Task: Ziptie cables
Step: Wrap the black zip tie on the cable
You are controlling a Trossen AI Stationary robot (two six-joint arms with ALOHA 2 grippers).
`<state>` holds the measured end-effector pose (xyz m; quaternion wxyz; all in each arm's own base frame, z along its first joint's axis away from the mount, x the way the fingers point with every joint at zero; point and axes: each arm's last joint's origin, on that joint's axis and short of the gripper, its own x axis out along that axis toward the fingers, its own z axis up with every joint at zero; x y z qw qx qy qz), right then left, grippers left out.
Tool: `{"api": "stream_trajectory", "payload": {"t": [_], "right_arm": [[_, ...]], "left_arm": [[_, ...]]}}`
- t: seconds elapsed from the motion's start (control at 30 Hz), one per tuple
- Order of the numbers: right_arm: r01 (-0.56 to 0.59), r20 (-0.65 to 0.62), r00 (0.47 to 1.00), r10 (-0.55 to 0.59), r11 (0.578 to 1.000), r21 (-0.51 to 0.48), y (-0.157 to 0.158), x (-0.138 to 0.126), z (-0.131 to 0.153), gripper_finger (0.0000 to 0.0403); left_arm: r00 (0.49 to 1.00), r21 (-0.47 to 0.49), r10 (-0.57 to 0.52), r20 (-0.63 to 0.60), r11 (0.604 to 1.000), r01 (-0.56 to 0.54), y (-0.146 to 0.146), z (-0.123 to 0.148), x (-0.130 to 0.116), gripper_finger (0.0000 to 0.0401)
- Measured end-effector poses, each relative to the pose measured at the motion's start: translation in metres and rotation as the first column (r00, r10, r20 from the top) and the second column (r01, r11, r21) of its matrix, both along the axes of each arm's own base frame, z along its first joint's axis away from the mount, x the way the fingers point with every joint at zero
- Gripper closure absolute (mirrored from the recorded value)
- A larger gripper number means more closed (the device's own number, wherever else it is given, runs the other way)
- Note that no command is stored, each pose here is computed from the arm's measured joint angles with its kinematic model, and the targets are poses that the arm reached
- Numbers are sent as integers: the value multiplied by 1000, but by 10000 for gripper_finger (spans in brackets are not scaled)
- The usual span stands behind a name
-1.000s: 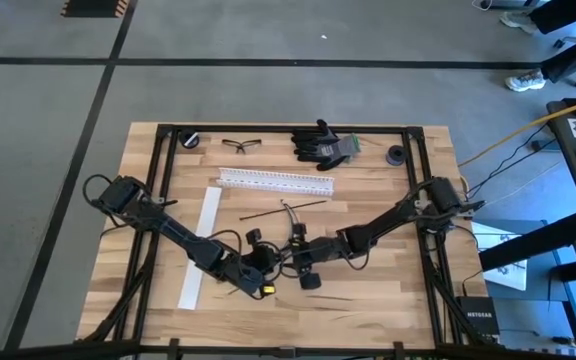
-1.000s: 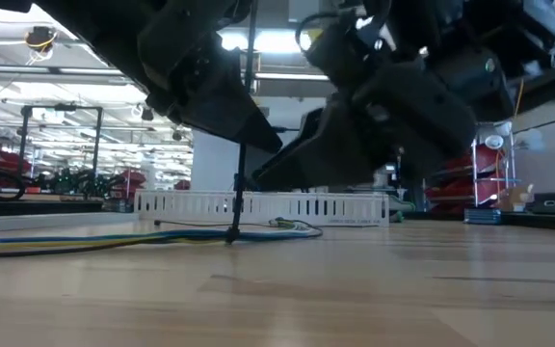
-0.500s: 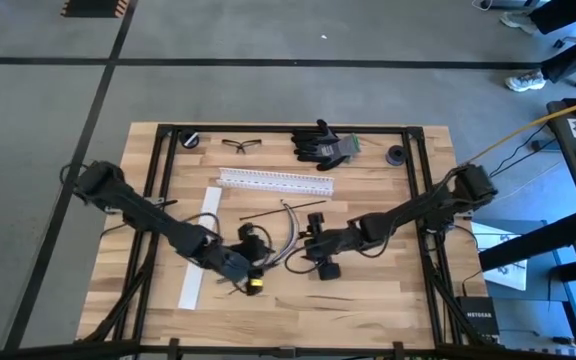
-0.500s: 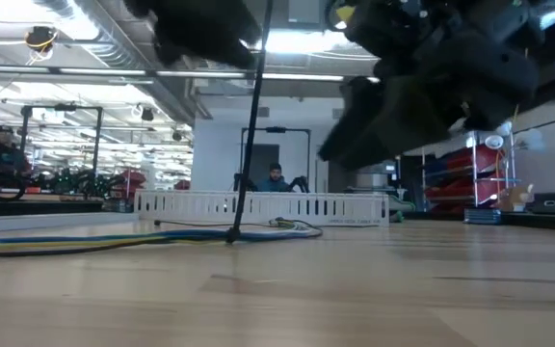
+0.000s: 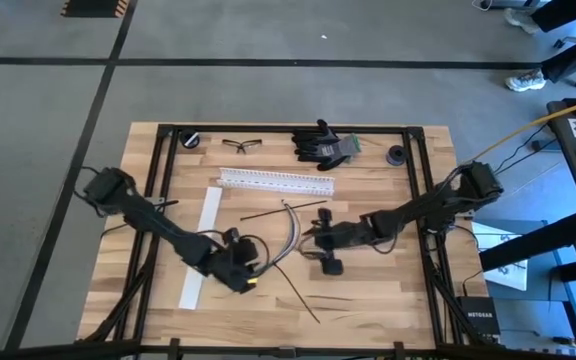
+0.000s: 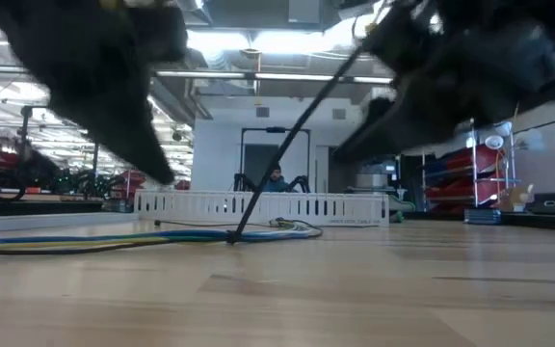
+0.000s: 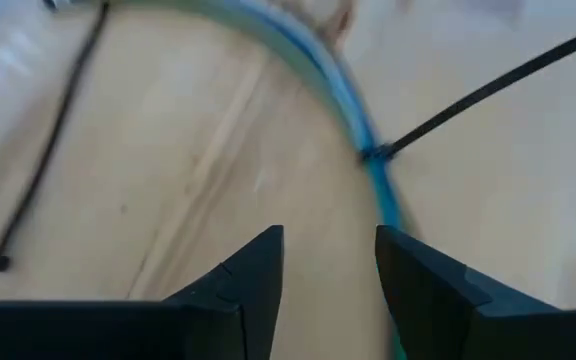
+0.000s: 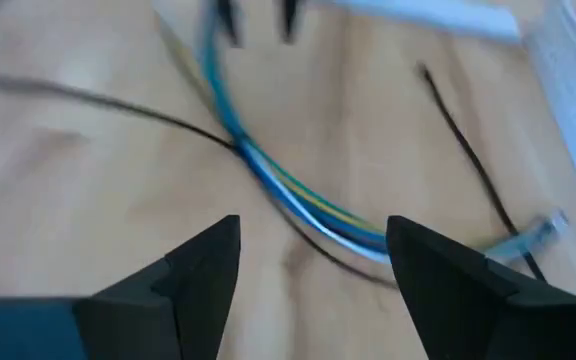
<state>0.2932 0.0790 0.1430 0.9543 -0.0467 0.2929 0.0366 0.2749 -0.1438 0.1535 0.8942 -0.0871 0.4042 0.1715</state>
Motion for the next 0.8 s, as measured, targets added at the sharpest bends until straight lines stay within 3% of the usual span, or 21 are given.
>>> {"api": "stream_trajectory", "payload": {"t": [0.13,0.27,0.53,0.67,0.8], "right_arm": [[25,7,1000,-26,998,52,-2,8,-11,166],[4,-55,998,-2,999,46,1,5,-22,166],[-28,-139,990,33,999,44,5,-5,-18,166],[-31,-162,986,38,999,43,4,-10,-10,166],[-31,-151,988,37,998,46,3,-13,-2,166]], "left_arm": [[995,8,-4,-101,1000,5,2,-28,3,258],[992,13,-5,-123,1000,7,0,-40,5,258],[982,-157,-157,101,973,172,-30,-33,21,258],[968,-175,-167,190,964,200,-35,-41,32,260],[969,-165,-182,168,964,209,-33,-42,45,266]]}}
